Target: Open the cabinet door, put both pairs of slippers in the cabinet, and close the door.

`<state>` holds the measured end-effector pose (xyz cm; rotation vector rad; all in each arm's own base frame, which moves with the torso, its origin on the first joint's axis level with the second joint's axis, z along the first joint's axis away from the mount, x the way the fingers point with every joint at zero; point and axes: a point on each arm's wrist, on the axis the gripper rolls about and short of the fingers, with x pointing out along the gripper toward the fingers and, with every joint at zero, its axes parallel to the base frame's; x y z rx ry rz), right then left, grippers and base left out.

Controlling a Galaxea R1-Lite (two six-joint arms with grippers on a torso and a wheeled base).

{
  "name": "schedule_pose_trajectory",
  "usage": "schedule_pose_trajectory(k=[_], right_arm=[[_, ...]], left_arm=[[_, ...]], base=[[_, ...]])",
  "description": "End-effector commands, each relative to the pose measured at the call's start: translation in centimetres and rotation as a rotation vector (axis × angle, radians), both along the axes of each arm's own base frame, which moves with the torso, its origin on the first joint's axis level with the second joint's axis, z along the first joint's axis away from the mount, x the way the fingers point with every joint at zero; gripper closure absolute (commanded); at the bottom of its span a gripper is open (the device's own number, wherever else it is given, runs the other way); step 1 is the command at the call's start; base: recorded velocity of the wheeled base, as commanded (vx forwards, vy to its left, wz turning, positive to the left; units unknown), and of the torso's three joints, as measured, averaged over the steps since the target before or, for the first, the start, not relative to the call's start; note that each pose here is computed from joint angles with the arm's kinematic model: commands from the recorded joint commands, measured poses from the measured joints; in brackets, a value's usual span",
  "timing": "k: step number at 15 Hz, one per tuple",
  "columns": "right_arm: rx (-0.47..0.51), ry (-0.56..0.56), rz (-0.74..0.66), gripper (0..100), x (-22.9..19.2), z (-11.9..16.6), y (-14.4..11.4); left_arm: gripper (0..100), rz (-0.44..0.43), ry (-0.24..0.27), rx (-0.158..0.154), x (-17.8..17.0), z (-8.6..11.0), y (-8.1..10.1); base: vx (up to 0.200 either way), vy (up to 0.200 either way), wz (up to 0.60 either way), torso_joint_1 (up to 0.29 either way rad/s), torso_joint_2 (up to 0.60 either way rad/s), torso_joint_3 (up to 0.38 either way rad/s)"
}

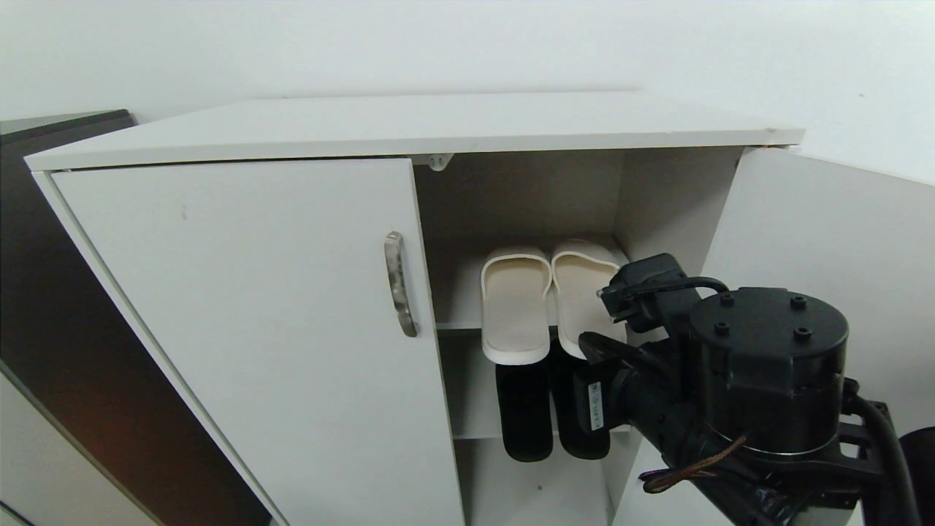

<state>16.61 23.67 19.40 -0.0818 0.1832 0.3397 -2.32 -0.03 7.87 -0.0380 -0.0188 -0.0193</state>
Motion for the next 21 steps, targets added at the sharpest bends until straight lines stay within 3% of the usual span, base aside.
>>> schedule_pose_trajectory(k=[1,19,21], right_arm=[[-0.011,0.008,0.002,100,0.11,-0.43,0.26],[-0.004,0.007,-0.006,100,0.39,-0.73,0.27],[-0.011,0.013,-0.011,100,0.54,-0.97,0.10]], left_arm=[[100,-0.001,-0.001,0.000,0.01,0.02,0.00],[100,0.000,0.001,-0.003,0.01,0.01,0.00],[100,0.000,-0.001,-0.002,0.00,0.01,0.00]], base=[[-0.200,0.000,0.00,0.012,0.01,-0.002],[-0.200,0.000,0.00,0.001,0.00,0.003],[0.000,0.000,0.00,0.000,0.00,0.000]])
